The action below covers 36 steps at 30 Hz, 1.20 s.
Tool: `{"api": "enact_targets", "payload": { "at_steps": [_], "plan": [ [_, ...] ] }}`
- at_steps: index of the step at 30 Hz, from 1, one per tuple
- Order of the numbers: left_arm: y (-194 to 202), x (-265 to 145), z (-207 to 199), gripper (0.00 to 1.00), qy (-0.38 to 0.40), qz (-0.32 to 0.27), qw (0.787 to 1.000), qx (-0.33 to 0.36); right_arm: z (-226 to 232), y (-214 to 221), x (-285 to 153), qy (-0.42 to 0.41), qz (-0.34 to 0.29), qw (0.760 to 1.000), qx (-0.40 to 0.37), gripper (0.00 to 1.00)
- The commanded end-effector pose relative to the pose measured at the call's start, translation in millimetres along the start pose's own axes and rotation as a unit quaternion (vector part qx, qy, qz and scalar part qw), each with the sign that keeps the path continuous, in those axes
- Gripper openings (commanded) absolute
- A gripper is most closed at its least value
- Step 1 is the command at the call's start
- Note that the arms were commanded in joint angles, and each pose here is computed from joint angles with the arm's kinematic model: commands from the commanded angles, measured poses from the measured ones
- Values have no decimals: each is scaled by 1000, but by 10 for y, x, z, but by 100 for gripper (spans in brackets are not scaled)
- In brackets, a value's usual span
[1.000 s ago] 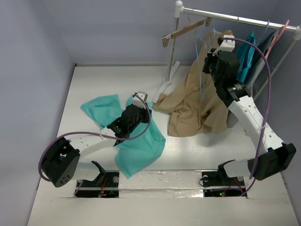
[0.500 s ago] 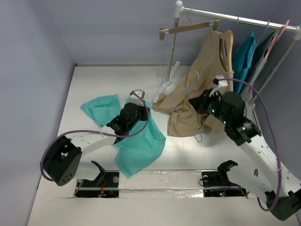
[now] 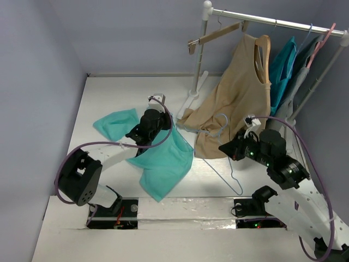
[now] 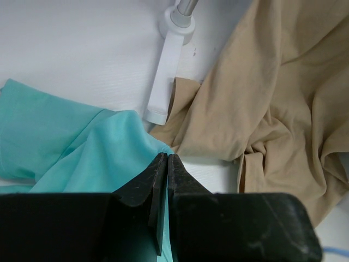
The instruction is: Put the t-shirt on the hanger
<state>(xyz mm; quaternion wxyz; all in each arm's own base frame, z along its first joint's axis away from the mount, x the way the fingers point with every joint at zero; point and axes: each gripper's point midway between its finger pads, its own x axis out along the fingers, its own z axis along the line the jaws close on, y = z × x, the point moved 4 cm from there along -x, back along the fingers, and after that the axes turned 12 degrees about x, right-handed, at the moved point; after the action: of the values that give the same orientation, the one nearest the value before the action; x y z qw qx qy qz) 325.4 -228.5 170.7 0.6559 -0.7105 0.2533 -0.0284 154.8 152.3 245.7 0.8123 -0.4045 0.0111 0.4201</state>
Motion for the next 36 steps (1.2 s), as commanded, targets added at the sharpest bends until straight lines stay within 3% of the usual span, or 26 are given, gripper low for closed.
{"api": "enact_targets", "payload": {
  "at_steps": [1,10,15,27,36],
  "plan": [
    [-296,65,-64,0,11,-41,999,-18,186,-2,-121,-42,6,999,4,0],
    [-317,-98,-77,0,28,-57,998,-28,201,-57,216,-80,-17,996,21,0],
    [-340,-217,-90,0,32,-62,997,-28,199,-137,407,-52,-29,998,-1,0],
    [-292,-221,-15,0,10,-59,998,-18,409,-375,196,-56,-77,995,-33,0],
    [-379,-275,-69,0,29,-72,997,-24,328,-310,344,-45,-59,997,-31,0]
  ]
}}
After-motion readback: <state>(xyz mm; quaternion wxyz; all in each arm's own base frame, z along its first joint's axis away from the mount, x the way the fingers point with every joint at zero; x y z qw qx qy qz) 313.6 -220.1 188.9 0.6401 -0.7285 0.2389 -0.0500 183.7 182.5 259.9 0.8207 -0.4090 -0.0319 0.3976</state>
